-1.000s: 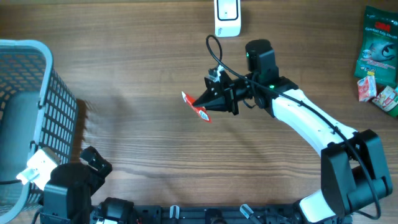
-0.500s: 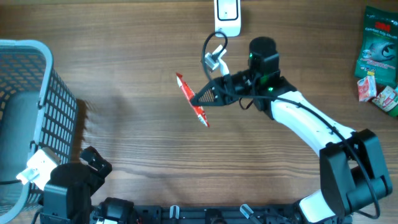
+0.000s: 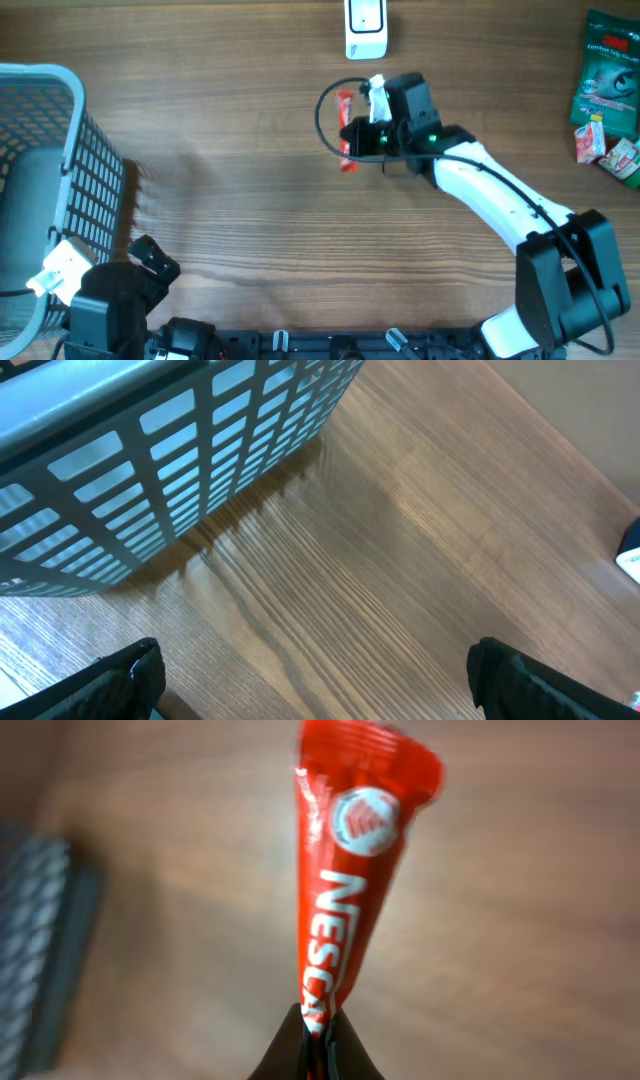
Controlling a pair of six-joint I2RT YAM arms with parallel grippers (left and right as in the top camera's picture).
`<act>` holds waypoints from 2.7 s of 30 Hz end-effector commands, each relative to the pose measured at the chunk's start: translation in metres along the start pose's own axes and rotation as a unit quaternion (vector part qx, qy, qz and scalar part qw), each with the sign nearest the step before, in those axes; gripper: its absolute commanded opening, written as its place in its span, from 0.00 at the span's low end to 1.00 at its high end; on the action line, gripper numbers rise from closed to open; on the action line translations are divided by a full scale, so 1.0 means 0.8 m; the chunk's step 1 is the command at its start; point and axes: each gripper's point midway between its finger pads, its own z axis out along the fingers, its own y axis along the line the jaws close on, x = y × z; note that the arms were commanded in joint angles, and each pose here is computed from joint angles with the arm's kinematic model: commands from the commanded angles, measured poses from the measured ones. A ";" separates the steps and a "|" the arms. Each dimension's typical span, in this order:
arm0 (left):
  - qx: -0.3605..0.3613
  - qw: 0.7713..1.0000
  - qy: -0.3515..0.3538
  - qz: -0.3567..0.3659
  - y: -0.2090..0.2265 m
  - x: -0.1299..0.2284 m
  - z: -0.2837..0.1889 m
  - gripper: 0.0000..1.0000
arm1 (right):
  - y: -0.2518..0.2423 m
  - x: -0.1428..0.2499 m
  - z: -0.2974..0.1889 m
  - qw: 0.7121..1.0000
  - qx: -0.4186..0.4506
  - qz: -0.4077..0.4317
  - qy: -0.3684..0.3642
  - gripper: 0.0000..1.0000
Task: Scan the item barcode
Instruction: 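Lift the Nescafe packet and hold it at the white scanner, then carry the Nescafe packet onto the glove pack and release it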
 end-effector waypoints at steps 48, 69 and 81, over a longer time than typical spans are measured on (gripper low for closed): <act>0.001 1.000 -0.005 -0.010 0.001 -0.003 -0.002 1.00 | -0.414 -0.202 -0.091 0.915 0.358 0.164 -0.089 0.04; 0.001 1.000 -0.005 -0.010 0.001 -0.003 -0.002 1.00 | -0.368 -0.221 -0.309 0.948 0.212 0.163 -0.170 1.00; 0.001 1.000 -0.005 -0.010 0.001 -0.003 -0.002 1.00 | 0.043 -0.152 -0.575 0.927 0.042 0.031 -0.372 1.00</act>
